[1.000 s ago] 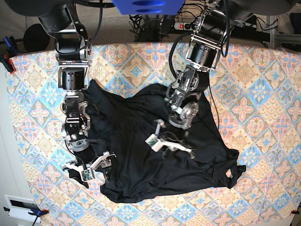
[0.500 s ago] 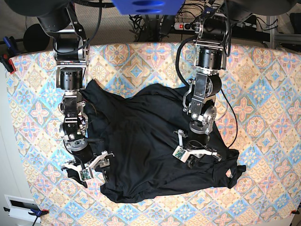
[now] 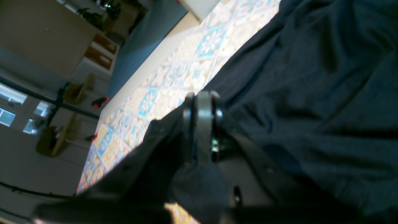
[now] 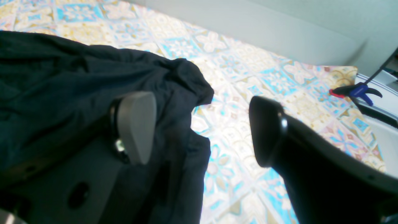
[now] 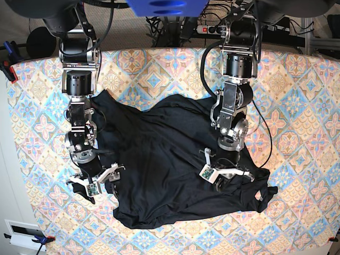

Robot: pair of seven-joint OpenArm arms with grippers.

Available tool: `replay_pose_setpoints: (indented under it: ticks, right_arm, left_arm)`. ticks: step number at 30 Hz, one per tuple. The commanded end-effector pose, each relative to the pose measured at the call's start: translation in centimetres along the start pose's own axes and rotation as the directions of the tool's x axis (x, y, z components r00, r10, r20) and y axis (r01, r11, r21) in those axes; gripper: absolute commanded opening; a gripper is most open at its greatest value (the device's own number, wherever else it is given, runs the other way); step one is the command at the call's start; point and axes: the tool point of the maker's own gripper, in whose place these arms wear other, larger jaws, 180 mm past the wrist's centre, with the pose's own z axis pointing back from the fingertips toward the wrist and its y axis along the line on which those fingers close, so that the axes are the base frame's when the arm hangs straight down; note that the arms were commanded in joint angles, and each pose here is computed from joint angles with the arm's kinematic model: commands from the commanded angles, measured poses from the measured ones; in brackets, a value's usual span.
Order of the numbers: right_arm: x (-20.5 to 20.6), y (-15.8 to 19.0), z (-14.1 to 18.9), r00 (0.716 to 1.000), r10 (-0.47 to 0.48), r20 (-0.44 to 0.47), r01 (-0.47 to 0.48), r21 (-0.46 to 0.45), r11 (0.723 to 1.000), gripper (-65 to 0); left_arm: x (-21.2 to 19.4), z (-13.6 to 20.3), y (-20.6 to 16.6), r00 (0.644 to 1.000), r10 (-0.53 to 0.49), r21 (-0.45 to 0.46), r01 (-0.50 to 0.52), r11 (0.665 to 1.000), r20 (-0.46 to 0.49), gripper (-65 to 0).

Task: Layout the t-shirt on the table in an organized manner, then fold the t-shirt properly
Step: 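Pull the grasped fabric with both grippers toward the robot base, then release the shirt with the left gripper and raise it away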

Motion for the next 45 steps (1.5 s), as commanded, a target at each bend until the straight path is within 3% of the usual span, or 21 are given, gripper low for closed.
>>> replay_pose_setpoints:
  ticks: [1,5,9,11,15,19,22,24,27,30,33,38,43,45]
  right_arm:
    - [2.3,-1.9,-0.1,0.998,0.022,0.059,-0.02,-0.032,0.999,-20.0]
    - [1.9,-4.2,0.5,0.997,0.069,0.04,-0.067,-0.05,0.997,-20.0]
    - [-1.4,-1.5,1.4,0.993,0.086,-0.085,-0.076,0.112,0.991,-20.0]
    - [-1.5,0.3,2.1,0.99,0.094,-0.106,-0.07,0.21,0.975,-20.0]
    - [0.1,2.1,3.3,0.985,0.124,-0.119,-0.083,0.301,0.95,-20.0]
    - [0.9,1.9,4.3,0.974,0.166,-0.152,-0.109,0.329,0.938,-20.0]
    - [0.8,0.4,5.3,0.967,0.175,-0.183,-0.109,0.324,0.94,-20.2]
    - [0.3,-0.4,6.2,0.964,0.174,-0.202,-0.1,0.329,0.939,-23.4]
    - [-1.3,-1.1,7.5,0.954,0.175,-0.245,-0.083,0.344,0.935,-37.1]
    - [-2.9,-0.8,8.4,0.946,0.17,-0.276,-0.065,0.351,0.934,-53.5]
    - [-4.2,-1.0,9.9,0.939,0.176,-0.296,-0.066,0.346,0.936,-65.0]
    - [-3.2,-1.5,11.9,0.947,0.189,-0.261,-0.101,0.315,0.944,-62.8]
    - [-2.3,-1.9,12.0,0.949,0.198,-0.244,-0.119,0.304,0.945,-62.8]
    - [-3.2,-1.8,12.1,0.938,0.204,-0.279,-0.113,0.311,0.944,-63.0]
  left_arm:
    - [1.7,-0.2,1.2,0.999,0.013,0.034,-0.015,0.999,0.049,-58.9]
    - [1.3,0.5,1.3,0.989,0.139,0.02,-0.14,0.99,0.055,-49.2]
    - [0.8,2.3,1.3,0.984,0.159,0.005,-0.16,0.987,0.076,-46.2]
    - [0.6,3.6,0.4,0.989,0.121,-0.029,-0.118,0.993,0.091,-47.6]
    - [1.3,6.7,-1.5,0.99,0.093,-0.077,-0.085,0.993,0.11,-53.3]
    - [1.4,8.5,-1.3,0.985,0.168,-0.085,-0.164,0.983,0.045,-60.7]
    - [2.4,10.2,-1.6,0.961,0.275,-0.12,-0.271,0.955,0.017,-63.1]
    - [3.0,11.4,-2.3,0.941,0.338,-0.157,-0.335,0.929,-0.01,-62.4]
    - [3.3,12.8,-4.4,0.92,0.385,-0.225,-0.392,0.892,-0.075,-61.4]
    - [3.2,13.5,-6.4,0.919,0.373,-0.275,-0.394,0.877,-0.129,-60.9]
    - [2.2,14.1,-7.9,0.926,0.322,-0.31,-0.371,0.875,-0.198,-60.9]
    - [-2.1,13.8,-7.0,0.928,0.233,-0.289,-0.317,0.903,-0.292,-61.3]
    - [-5.6,13.0,-3.4,0.897,0.262,-0.169,-0.338,0.926,-0.355,-61.3]
    - [-7.2,12.8,-2.1,0.883,0.271,-0.125,-0.34,0.932,-0.382,-61.3]
